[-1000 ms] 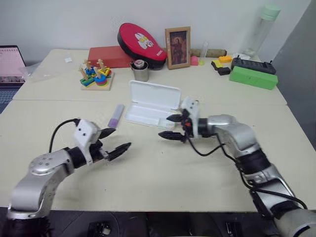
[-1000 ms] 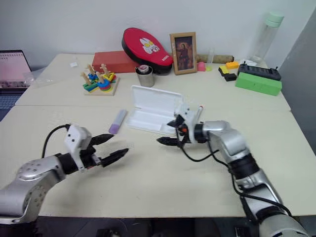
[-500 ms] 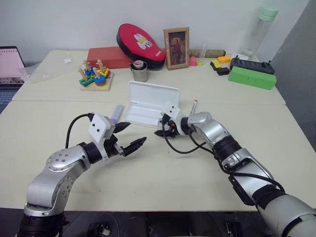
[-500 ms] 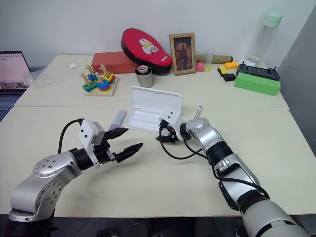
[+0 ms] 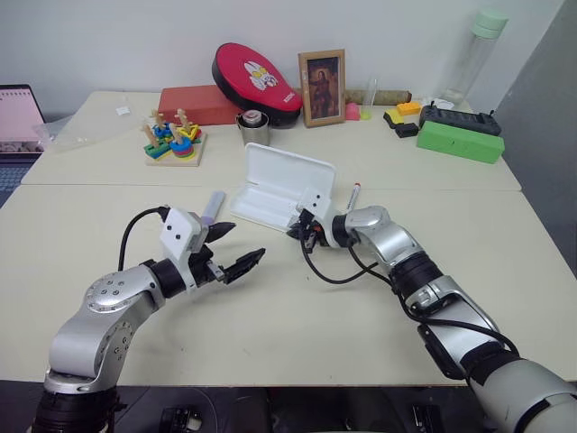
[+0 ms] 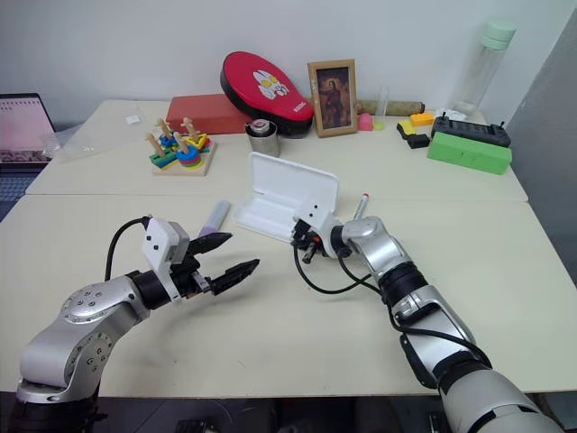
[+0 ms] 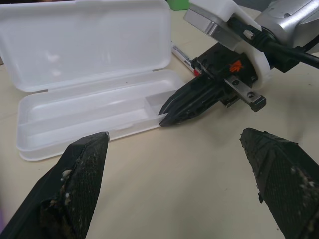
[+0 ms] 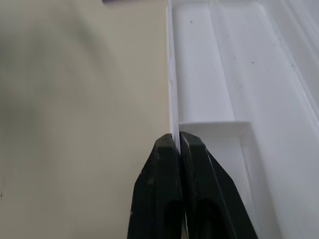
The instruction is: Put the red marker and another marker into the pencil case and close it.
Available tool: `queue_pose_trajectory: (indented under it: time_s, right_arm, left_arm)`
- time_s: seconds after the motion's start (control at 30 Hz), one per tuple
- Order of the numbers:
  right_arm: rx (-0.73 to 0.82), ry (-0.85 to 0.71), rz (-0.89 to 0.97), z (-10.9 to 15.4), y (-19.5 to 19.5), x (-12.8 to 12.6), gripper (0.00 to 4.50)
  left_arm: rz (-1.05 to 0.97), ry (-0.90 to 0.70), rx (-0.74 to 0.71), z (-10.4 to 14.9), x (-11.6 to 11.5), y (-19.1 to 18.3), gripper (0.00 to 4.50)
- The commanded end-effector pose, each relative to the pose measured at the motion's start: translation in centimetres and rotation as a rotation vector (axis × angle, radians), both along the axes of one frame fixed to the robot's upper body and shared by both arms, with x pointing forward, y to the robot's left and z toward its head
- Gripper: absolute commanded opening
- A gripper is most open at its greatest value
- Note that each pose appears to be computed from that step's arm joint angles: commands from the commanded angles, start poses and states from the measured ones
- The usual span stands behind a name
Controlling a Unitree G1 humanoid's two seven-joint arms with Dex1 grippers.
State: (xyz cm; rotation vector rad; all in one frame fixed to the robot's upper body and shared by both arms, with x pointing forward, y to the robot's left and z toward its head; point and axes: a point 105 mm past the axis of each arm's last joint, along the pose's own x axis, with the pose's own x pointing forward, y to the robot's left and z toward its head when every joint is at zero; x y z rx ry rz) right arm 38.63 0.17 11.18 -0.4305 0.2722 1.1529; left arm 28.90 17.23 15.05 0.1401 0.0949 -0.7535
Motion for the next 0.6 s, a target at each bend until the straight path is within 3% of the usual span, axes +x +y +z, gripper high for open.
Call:
queue_pose_trajectory:
  time_s: [0.03, 0.37, 0.6]
  right_arm:
    - [0.070, -0.109, 0.160, 3.0, 0.8, -2.3, 0.00]
    - [-0.013, -0.058, 0.333, -0.2, 0.8, -8.6, 0.00]
    - [-0.079, -0.030, 0.332, -2.4, 0.9, -9.0, 0.00]
  left_arm:
    - [-0.015, -0.032, 0.001, 0.8, -0.6, 0.2, 4.50]
    - [-0.016, -0.007, 0.018, 0.4, -1.9, 0.6, 4.50]
    - [-0.060, 0.016, 0.026, 0.1, -2.6, -0.2, 4.50]
